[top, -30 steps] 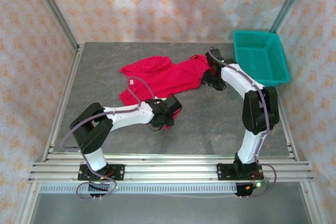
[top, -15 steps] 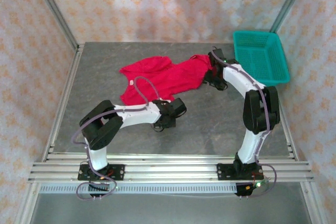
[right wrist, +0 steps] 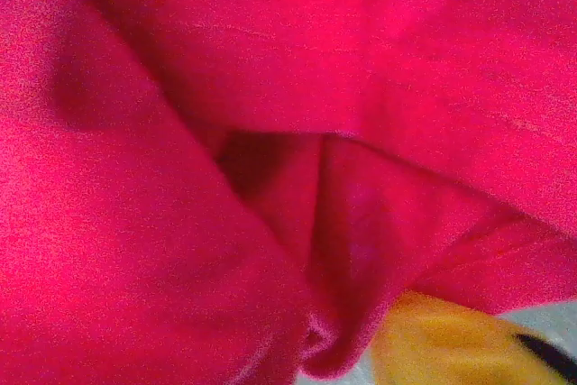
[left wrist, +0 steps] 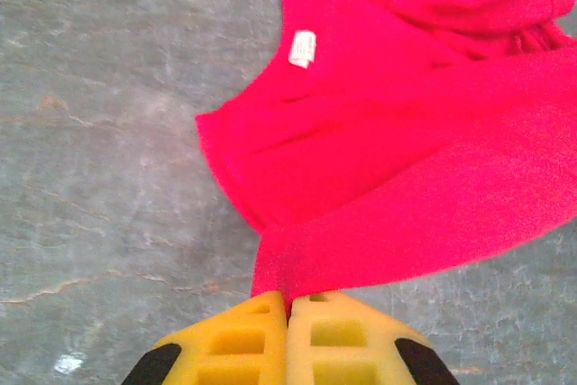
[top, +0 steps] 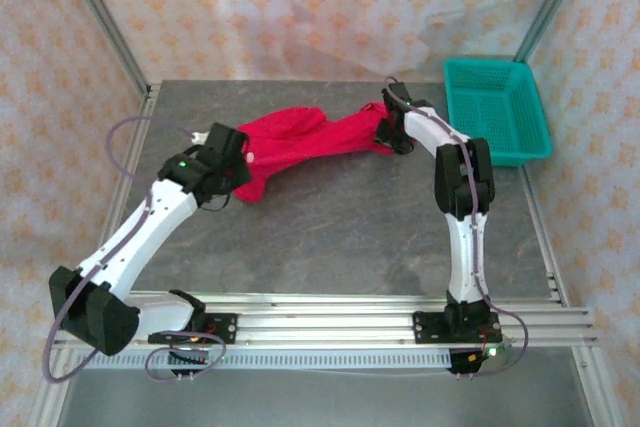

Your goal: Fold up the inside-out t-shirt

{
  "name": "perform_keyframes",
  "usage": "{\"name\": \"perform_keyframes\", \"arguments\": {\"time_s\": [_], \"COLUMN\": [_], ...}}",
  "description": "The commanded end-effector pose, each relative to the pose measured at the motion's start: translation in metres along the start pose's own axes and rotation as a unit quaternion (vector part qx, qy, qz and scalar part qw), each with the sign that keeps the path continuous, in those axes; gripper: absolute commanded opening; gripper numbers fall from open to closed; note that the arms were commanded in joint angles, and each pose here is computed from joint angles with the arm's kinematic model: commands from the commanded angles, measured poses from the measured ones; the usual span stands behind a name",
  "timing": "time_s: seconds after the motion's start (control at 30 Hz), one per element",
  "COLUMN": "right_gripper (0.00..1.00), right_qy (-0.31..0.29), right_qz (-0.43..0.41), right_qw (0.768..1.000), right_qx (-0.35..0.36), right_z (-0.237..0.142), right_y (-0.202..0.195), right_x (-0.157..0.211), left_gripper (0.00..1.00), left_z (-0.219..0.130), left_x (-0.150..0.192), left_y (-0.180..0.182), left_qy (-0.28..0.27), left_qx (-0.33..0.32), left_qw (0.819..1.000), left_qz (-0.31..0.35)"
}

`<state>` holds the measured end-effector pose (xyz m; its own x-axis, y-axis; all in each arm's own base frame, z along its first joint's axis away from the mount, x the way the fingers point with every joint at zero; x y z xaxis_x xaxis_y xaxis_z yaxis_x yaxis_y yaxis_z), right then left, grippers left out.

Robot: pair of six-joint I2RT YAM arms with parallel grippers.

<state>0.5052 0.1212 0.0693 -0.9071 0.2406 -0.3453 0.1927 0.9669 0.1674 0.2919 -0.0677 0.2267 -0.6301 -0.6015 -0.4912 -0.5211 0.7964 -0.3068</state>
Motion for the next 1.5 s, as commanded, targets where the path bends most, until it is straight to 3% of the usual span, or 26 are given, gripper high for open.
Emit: {"name": "perform_keyframes", "arguments": {"time_s": [0.0, 0.17, 0.33, 0.47, 0.63, 0.83, 0.93, 1.07, 1.2, 1.47], "right_gripper": [0.0, 0.0, 0.0, 0.0, 0.06, 0.39, 0.41, 0.46, 0.58, 0.53], "right_qy": [-0.004, -0.03, -0.051, -0.066, -0.04, -0.009, 0.003, 0.007, 0.035, 0.051], "right_qz": [0.013, -0.016, -0.051, -0.076, -0.054, -0.03, -0.031, -0.04, -0.05, 0.006], "right_qw": [1.0, 0.999, 0.997, 0.995, 0.993, 0.996, 0.995, 0.998, 0.998, 0.997], "right_qx": [0.007, 0.022, -0.011, 0.018, 0.093, 0.087, 0.097, 0.058, 0.003, -0.058], "right_z": [-0.019, -0.107, -0.205, -0.242, -0.212, -0.157, -0.144, -0.142, -0.125, -0.102], "right_y": [-0.002, -0.014, -0.019, -0.04, -0.079, -0.08, -0.078, -0.055, -0.023, 0.004], "right_x": [-0.011, -0.002, 0.024, 0.042, 0.055, 0.057, 0.049, 0.059, 0.105, 0.173], "left_gripper": [0.0, 0.0, 0.0, 0.0, 0.0, 0.0, 0.0, 0.0, 0.0, 0.0], "left_z": [-0.002, -0.017, -0.056, -0.081, -0.076, -0.027, -0.006, 0.011, 0.014, 0.017], "left_x": [-0.007, -0.049, -0.098, -0.133, -0.145, -0.108, -0.091, -0.079, -0.076, -0.073], "left_y": [0.015, 0.025, 0.027, 0.034, 0.042, 0.043, 0.05, 0.054, 0.056, 0.055], "left_qy": [0.021, -0.007, -0.064, -0.102, -0.098, -0.032, -0.009, 0.009, 0.012, 0.017], "left_qx": [-0.023, -0.032, -0.017, -0.019, -0.023, 0.001, -0.015, -0.029, -0.034, -0.032], "left_qw": [0.999, 0.999, 0.997, 0.993, 0.992, 0.996, 0.997, 0.997, 0.997, 0.997], "left_qz": [0.017, -0.01, -0.046, -0.059, -0.076, -0.083, -0.078, -0.072, -0.07, -0.068]}}
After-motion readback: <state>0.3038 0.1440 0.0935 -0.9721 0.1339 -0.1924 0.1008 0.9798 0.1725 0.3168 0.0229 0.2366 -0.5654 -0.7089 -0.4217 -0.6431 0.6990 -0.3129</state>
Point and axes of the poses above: each hand's point on the last joint's axis, 136 mm out from that joint toward the fingers, its own z axis out along the fingers, its own y axis along the line the jaws close on, x = y × z, the point moved 3 cm from there along -z, back along the fingers, and after that the axes turned 10 degrees about -z, right-handed, at the moved point
